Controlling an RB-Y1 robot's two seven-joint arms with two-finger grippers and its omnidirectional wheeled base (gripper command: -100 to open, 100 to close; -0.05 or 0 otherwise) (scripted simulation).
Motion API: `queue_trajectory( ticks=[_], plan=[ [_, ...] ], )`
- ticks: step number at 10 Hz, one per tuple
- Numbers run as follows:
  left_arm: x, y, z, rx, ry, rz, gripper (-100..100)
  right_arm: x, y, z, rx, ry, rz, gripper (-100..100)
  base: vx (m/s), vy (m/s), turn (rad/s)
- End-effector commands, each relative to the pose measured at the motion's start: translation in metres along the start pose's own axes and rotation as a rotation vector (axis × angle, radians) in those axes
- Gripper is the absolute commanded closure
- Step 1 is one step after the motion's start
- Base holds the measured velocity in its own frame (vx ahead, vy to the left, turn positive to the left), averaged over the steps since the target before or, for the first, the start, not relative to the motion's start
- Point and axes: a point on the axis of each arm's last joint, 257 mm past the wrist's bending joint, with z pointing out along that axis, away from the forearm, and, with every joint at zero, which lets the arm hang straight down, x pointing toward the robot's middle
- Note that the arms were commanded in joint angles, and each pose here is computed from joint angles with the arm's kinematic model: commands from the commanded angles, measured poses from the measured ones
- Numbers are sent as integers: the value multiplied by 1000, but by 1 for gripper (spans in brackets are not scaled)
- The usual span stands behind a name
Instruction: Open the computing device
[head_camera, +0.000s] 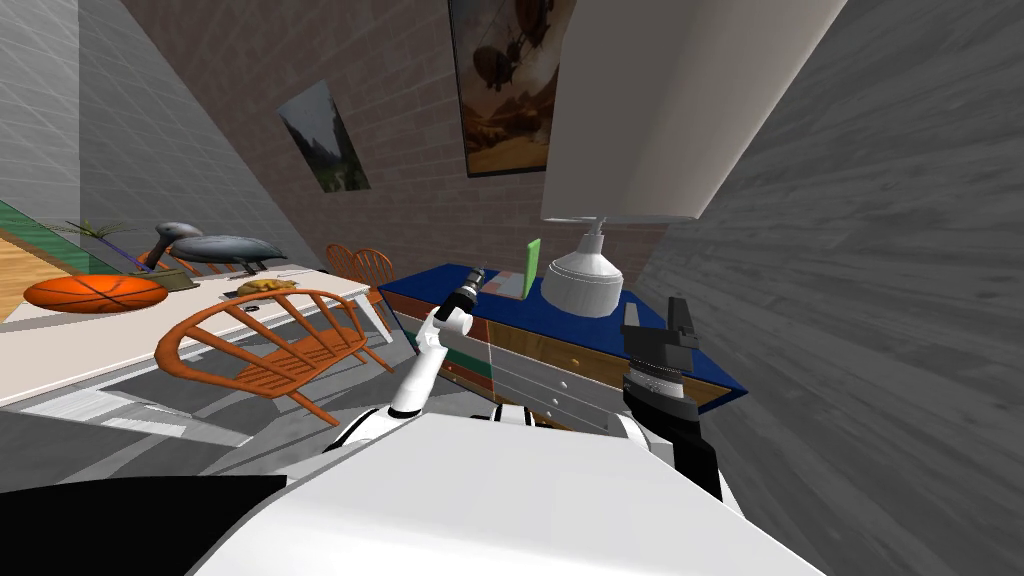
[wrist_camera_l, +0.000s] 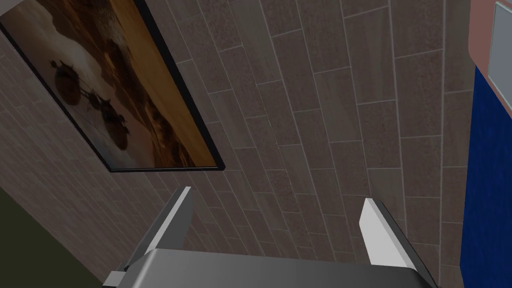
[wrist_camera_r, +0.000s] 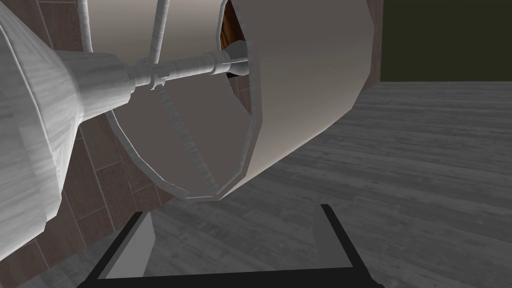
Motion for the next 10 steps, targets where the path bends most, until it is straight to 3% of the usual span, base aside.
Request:
queue_trajectory(
  ticks=[1, 3, 4, 5, 6, 7, 8, 9, 10],
  plan=[
    [11, 4, 22, -48, 28, 3, -100, 0, 0, 0, 0, 0, 0, 0, -26, -41, 70],
    [12, -12, 29, -22, 31, 5, -100, 0, 0, 0, 0, 0, 0, 0, -17, -32, 19],
    [21, -4, 40, -65, 51, 8, -100, 0, 0, 0, 0, 0, 0, 0, -13, -24, 78],
    [22, -13, 44, -49, 52, 9, -100, 0, 0, 0, 0, 0, 0, 0, -13, -30, 49],
    [31, -1, 53, -97, 70, 11, -100, 0, 0, 0, 0, 0, 0, 0, -36, -57, 66],
    [32, -15, 58, -76, 73, 13, -100, 0, 0, 0, 0, 0, 0, 0, -31, -53, 42],
    [41, -2, 65, -126, 91, 17, -100, 0, 0, 0, 0, 0, 0, 0, -27, -51, 78],
    [42, -16, 71, -106, 94, 19, -100, 0, 0, 0, 0, 0, 0, 0, -18, -41, 39],
    [51, -5, 78, -154, 113, 24, -100, 0, 0, 0, 0, 0, 0, 0, -15, -39, 73]
  ],
)
